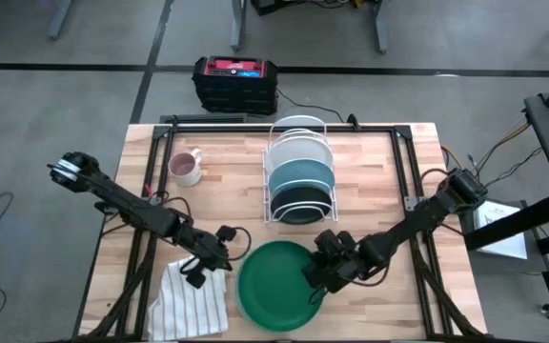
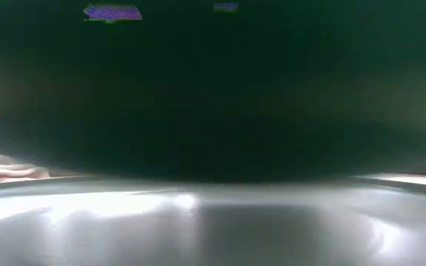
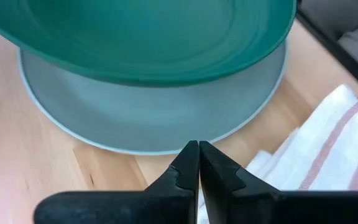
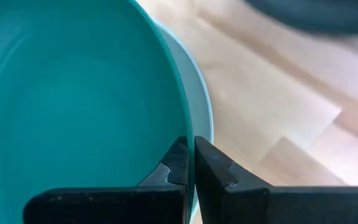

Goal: Sort dishes
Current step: Put the green plate into the dish rack

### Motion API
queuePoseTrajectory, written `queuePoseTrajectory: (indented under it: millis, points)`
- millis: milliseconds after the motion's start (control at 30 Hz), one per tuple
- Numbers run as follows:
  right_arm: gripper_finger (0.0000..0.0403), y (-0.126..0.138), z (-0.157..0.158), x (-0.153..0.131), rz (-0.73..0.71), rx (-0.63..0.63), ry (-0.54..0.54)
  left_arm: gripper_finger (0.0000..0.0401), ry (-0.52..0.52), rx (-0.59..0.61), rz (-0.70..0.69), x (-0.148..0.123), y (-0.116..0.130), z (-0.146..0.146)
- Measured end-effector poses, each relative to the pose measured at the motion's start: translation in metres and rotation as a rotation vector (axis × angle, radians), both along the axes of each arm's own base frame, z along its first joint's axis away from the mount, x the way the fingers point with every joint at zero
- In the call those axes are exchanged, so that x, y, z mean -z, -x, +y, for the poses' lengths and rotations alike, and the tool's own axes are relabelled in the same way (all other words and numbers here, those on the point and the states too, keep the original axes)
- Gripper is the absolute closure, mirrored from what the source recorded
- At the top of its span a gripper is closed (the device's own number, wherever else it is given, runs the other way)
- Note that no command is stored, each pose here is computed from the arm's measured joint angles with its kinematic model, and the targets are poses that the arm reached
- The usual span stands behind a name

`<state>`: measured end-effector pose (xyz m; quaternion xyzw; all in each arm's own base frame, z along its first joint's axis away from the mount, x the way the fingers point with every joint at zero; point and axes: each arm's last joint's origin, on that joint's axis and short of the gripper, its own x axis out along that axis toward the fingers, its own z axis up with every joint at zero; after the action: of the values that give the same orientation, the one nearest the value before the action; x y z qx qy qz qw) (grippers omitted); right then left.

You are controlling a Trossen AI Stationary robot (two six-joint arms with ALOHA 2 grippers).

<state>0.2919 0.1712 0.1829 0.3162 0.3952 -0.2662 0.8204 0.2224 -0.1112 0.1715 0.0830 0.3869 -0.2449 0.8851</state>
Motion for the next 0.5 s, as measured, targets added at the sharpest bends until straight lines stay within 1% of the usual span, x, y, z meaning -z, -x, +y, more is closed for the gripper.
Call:
queuePoseTrajectory:
  millis: [267, 400, 500]
  points:
    - [0.0400, 0.012, -0.010, -0.043, -0.132, -0.036, 0.081, 0.0401, 0.023, 0.027, -0.109, -0.025, 0.009, 0.004]
    - [0.0400, 0.020, -0.017, -0.065, -0.202, -0.053, 0.156, 0.0401, 0.026, 0.048, -0.174, -0.039, 0.016, 0.008]
    - [0.0400, 0.028, -0.024, -0.084, -0.269, -0.051, 0.233, 0.0401, 0.042, 0.050, -0.219, -0.050, 0.022, 0.011]
